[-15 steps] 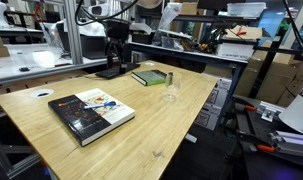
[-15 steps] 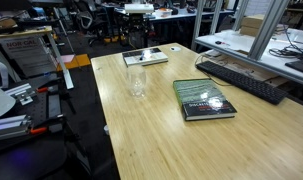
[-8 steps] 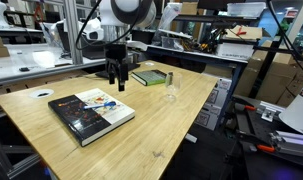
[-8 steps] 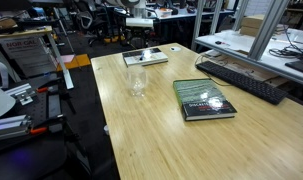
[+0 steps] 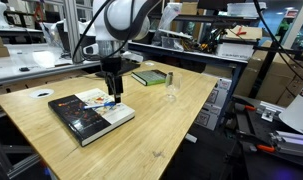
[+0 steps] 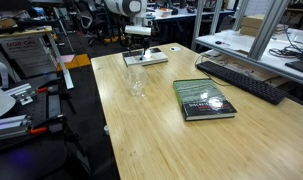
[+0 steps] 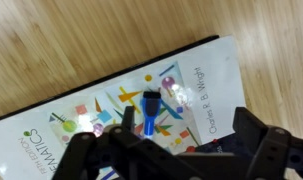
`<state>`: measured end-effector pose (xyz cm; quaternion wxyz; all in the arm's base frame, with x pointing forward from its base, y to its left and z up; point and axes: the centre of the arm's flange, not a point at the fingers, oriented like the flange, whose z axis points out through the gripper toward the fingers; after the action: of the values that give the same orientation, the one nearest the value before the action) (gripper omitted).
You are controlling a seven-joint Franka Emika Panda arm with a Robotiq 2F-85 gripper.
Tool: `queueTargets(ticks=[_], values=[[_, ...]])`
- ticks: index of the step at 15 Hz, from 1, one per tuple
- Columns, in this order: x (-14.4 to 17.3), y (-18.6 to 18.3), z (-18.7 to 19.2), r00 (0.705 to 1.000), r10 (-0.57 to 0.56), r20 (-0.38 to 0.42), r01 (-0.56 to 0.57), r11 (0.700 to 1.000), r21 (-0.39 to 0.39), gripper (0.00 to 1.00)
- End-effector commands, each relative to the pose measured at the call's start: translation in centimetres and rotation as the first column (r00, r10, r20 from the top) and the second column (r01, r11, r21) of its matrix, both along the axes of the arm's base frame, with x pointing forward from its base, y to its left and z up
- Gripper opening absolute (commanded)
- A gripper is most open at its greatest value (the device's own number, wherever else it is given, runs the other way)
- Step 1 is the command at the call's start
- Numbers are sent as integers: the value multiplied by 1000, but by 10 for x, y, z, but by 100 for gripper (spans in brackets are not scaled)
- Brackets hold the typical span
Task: Place the blue marker inside the glass
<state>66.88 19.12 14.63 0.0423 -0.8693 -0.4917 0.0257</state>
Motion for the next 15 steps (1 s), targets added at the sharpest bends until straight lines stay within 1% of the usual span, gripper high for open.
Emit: queueTargets(ticks=[1,7,11,12,14,15], values=[[1,3,-3,1000,3,-1,-3,1000,2,100],[0,4,-8,1000,3,-6,-3,1000,4,100],[1,1,-19,1000,5,-3,-5,1000,-5,100],[2,0,-21,1000,-3,-9,3,1000,-17,100],[5,-1,-21,998,-12,-56,8,997,-78,100],[7,-2,-20,998,-16,-62,9,993,-115,100]])
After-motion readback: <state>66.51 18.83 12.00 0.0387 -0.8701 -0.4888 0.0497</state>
